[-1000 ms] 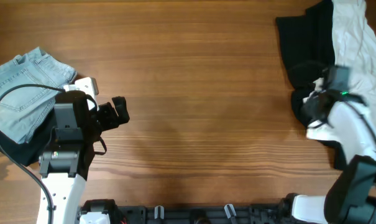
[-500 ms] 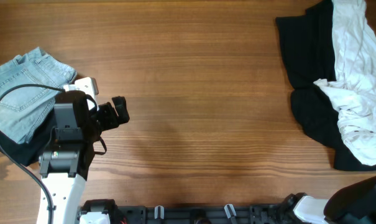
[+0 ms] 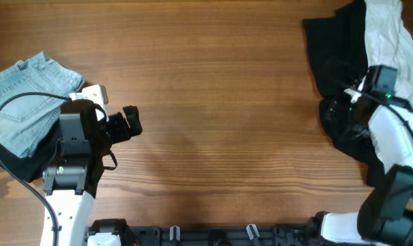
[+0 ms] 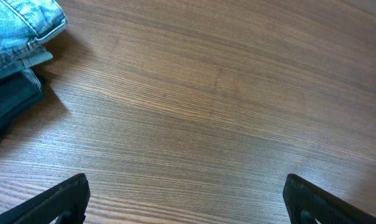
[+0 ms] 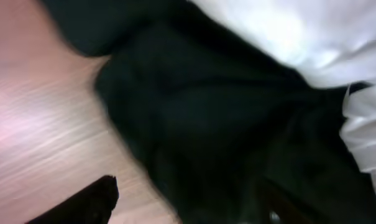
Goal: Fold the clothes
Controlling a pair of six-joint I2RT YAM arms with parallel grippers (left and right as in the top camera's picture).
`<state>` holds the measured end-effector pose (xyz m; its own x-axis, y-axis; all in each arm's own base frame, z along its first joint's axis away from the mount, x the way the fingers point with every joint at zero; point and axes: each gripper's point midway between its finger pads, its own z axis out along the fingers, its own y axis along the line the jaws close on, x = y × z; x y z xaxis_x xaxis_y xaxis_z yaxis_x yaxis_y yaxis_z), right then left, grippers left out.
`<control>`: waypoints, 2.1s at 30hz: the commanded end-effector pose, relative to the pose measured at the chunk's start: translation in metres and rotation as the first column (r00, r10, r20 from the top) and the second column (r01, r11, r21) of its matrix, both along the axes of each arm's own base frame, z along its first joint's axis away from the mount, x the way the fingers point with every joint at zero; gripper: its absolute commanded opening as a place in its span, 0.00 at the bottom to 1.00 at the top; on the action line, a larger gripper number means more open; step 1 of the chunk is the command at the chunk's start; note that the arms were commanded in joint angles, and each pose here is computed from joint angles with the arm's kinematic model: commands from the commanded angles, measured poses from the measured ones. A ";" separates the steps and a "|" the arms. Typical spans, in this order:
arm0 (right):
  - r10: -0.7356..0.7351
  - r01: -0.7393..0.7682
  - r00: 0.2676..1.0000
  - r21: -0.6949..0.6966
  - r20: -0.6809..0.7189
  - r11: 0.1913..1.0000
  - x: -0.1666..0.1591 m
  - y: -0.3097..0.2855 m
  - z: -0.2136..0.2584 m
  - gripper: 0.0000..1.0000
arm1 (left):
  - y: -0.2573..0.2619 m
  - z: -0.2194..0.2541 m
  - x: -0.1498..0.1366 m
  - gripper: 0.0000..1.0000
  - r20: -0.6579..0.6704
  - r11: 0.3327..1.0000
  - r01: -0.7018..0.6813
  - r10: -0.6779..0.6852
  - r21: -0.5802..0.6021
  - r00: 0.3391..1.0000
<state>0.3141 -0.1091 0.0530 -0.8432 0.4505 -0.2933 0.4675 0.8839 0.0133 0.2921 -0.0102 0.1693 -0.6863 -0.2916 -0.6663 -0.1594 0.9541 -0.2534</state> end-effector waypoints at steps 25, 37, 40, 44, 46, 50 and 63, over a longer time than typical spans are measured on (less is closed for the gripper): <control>0.684 -0.865 0.500 0.348 0.531 0.362 0.002 0.391 0.029 0.55 | -0.042 0.018 0.023 1.00 0.097 0.967 0.191 -0.177 -0.167 0.979; 0.556 -0.620 0.767 0.150 0.321 0.770 0.054 0.250 0.045 1.00 | -0.114 -0.040 0.030 0.94 -0.036 0.880 0.383 -0.408 -0.281 0.912; 0.528 -0.564 0.819 0.141 0.225 0.814 0.044 0.225 0.032 1.00 | -0.138 -0.066 0.025 0.95 -0.104 0.854 0.426 -0.473 -0.298 0.875; 0.486 -0.488 0.868 -0.002 0.099 0.873 0.036 0.187 0.022 1.00 | -0.169 -0.100 0.017 0.98 -0.182 0.828 0.449 -0.525 -0.336 0.832; 0.486 -0.488 0.869 -0.001 0.088 0.873 0.034 0.186 0.021 1.00 | -0.180 -0.112 0.014 0.98 -0.200 0.817 0.466 -0.547 -0.340 0.813; 0.491 -0.493 0.869 0.024 0.053 0.870 0.023 0.186 0.012 0.95 | -0.193 -0.143 0.009 0.88 -0.253 0.810 0.483 -0.570 -0.334 0.781; 0.415 -0.423 0.903 -0.057 -0.114 0.904 0.010 0.156 -0.034 0.04 | -0.124 -0.129 0.082 0.04 -0.169 0.949 0.293 -0.309 -0.116 0.936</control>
<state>0.3256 0.0763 0.0268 -0.9725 -0.0607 -0.2248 -0.0701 0.9970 0.0339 0.3316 -0.1665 0.0109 -0.9198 -0.0182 -0.3920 0.1497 0.9072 -0.3932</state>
